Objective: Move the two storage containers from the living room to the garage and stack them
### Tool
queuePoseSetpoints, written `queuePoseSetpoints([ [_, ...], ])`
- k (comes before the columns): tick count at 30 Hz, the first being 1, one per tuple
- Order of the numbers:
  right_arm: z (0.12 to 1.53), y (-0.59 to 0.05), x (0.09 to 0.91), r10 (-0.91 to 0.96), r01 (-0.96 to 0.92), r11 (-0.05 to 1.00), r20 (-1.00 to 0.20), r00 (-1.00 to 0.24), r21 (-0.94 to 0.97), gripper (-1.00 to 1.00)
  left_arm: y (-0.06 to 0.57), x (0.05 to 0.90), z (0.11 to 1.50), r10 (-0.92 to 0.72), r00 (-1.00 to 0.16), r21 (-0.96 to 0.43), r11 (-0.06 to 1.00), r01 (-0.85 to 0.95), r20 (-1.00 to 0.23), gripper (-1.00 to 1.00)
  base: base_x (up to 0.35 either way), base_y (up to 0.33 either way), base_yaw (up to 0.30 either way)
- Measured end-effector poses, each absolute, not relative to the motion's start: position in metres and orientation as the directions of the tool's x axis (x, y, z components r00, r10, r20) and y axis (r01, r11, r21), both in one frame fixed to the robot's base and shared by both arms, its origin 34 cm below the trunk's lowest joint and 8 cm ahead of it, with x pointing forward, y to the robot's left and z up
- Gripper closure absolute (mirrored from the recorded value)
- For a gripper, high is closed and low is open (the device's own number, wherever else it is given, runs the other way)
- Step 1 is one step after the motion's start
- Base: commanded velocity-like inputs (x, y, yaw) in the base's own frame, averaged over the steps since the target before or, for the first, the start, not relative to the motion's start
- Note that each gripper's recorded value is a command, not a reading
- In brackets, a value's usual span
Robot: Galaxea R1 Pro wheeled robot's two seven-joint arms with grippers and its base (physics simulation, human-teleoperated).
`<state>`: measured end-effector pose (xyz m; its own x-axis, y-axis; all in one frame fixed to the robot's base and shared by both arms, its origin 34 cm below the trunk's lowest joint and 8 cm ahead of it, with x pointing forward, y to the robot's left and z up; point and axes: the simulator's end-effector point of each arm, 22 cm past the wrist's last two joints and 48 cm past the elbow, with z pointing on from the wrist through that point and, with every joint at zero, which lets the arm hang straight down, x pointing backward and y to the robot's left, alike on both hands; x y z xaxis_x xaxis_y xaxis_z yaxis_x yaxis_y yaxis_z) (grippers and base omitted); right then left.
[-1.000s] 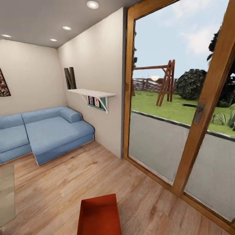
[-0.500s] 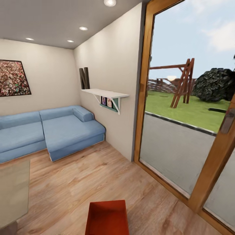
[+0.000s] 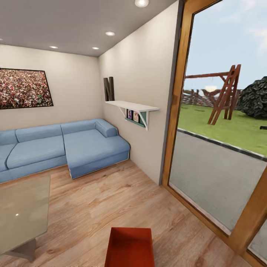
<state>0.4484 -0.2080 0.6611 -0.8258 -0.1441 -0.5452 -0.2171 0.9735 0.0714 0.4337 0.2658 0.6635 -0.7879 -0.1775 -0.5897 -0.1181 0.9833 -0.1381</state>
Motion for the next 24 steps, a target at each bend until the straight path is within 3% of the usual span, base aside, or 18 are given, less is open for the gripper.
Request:
queuePoseSetpoints([
  [14, 0.6612, -0.2081, 0.4482, -0.144, -0.217, 0.974, -0.545, -0.826, 0.071, -1.00, 0.2659, 0.4336, 0.6637, -0.179, -0.788, -0.139, 0.983, -0.120, -0.590, -1.00, 0.187, 0.220, 0.004],
  [24, 0.6609, -0.2078, 0.4480, -0.146, -0.219, 0.973, -0.545, -0.826, 0.071, -1.00, 0.2658, 0.4338, 0.6635, -0.179, -0.788, -0.139, 0.983, -0.120, -0.589, -1.00, 0.041, 0.025, 0.000],
])
